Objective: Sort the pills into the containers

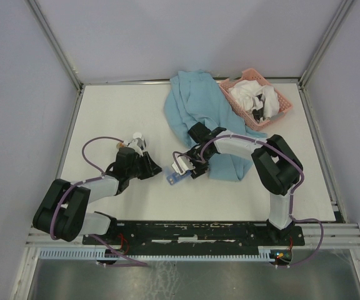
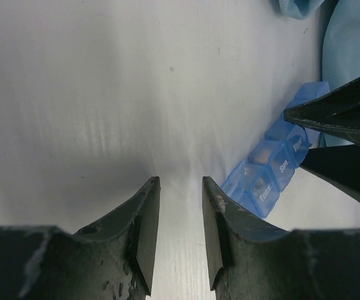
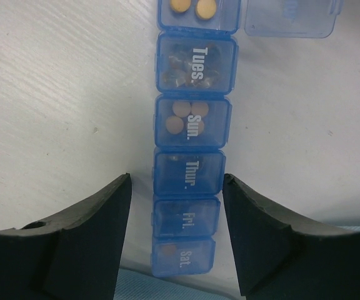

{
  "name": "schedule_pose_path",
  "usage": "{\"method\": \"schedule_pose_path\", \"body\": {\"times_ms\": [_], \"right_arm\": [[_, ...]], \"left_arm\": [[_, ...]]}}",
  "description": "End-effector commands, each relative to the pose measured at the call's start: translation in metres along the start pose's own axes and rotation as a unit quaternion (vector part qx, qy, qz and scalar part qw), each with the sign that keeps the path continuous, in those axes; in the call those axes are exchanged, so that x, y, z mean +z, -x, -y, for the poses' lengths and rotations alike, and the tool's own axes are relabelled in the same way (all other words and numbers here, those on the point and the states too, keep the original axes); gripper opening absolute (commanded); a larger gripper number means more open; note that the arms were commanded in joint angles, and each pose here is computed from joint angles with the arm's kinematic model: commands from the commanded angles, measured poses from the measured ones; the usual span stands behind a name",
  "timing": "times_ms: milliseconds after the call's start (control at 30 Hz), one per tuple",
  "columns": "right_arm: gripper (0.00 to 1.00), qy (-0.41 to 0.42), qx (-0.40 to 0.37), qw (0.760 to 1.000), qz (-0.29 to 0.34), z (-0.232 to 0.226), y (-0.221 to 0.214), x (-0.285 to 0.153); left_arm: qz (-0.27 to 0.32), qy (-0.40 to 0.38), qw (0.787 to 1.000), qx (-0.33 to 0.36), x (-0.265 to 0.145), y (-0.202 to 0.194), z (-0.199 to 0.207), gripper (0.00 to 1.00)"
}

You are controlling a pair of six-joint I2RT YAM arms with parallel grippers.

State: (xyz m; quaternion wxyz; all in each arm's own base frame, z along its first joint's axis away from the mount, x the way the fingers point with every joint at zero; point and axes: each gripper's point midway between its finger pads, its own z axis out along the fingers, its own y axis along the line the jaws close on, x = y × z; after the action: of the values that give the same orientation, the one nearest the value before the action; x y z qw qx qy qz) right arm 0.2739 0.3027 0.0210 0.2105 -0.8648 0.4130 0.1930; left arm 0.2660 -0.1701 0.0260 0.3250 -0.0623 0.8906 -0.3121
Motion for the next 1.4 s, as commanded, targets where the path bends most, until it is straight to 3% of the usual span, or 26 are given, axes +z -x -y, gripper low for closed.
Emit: {"method": "schedule_pose_path", "body": {"times_ms": [0, 367, 1067, 1267, 1367], "right_arm": [[0.63, -0.006, 0.006, 1.0, -0.001, 0.009, 0.003, 0.001], [0.53, -0.006, 0.028, 1.0, -0.008, 0.01, -0.001, 0.007], [0.48, 0.003, 0.054, 0.998, -0.014, 0.01, -0.004, 0.009], [0.47, 0.004, 0.056, 0.998, -0.016, 0.01, -0.004, 0.01], [0.47, 0.005, 0.058, 0.998, -0.018, 0.01, -0.005, 0.01]], "left_arm": [[0.013, -0.066, 0.998, -0.003, 0.004, 0.019, 0.031, 0.39], [0.0, -0.154, 0.988, 0.003, -0.01, 0.01, 0.062, 0.36], [-0.027, -0.145, 0.989, -0.008, -0.02, -0.018, 0.061, 0.34], [-0.043, -0.11, 0.993, -0.003, -0.015, -0.025, 0.052, 0.3], [-0.055, -0.093, 0.994, -0.002, -0.01, -0.029, 0.046, 0.23]]}}
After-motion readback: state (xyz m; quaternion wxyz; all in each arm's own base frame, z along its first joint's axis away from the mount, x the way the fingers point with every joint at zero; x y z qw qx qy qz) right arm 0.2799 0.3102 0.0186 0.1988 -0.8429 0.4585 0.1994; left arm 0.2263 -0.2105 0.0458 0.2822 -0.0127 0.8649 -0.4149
